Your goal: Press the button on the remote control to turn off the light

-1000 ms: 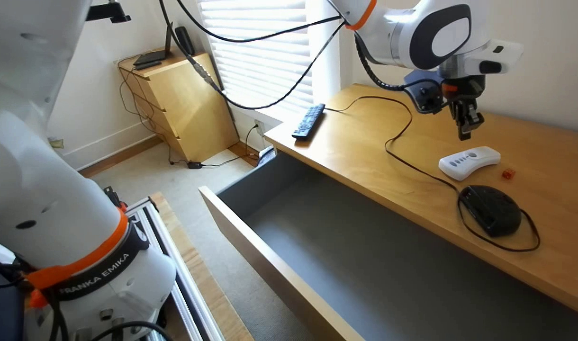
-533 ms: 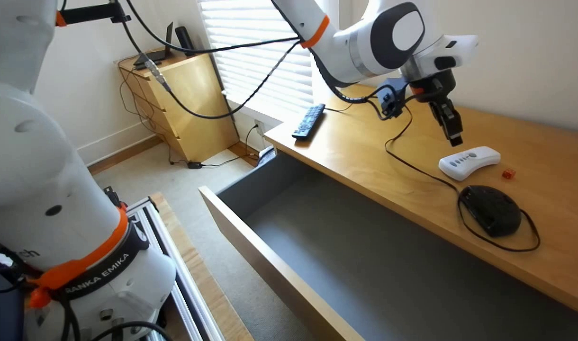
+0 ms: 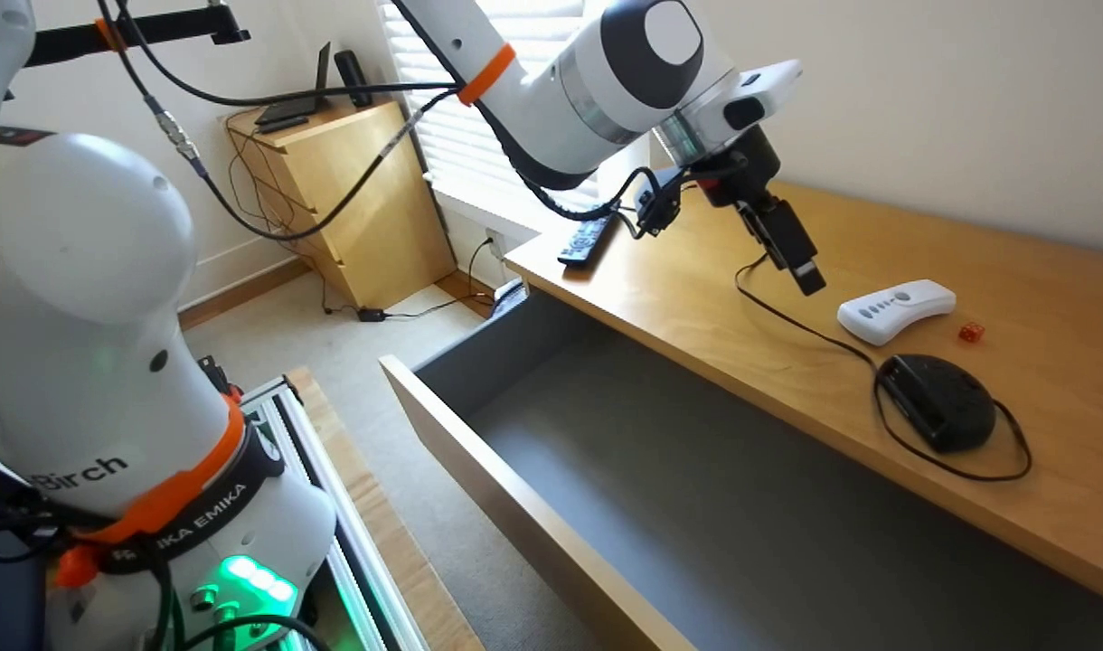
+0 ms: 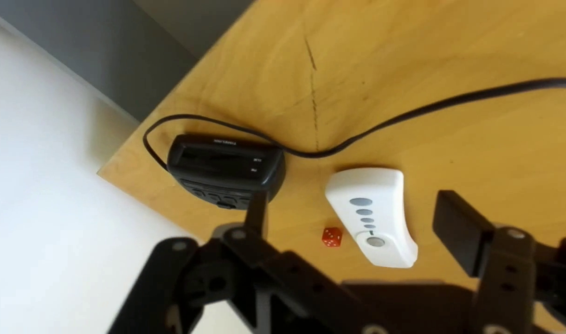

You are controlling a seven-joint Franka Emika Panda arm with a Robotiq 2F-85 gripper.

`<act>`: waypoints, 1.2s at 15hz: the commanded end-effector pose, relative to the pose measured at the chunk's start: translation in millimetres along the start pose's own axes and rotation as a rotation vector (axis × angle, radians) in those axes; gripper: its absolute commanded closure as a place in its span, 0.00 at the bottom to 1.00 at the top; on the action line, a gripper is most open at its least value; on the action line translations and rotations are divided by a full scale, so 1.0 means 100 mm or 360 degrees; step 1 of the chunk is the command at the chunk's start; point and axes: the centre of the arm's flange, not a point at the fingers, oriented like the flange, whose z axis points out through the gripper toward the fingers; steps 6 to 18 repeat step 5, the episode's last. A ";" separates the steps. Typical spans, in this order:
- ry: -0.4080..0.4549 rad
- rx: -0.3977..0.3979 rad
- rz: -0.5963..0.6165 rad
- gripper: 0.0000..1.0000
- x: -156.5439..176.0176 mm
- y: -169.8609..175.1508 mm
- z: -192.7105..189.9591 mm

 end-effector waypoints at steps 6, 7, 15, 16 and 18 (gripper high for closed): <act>-0.0007 -0.0001 -0.0002 0.07 -0.04 0.03 -0.02; -0.0007 -0.0001 -0.0002 0.07 -0.04 0.03 -0.02; -0.0007 -0.0001 -0.0002 0.07 -0.04 0.03 -0.02; -0.0007 -0.0001 -0.0002 0.07 -0.04 0.03 -0.02; -0.0007 -0.0001 -0.0002 0.07 -0.04 0.03 -0.02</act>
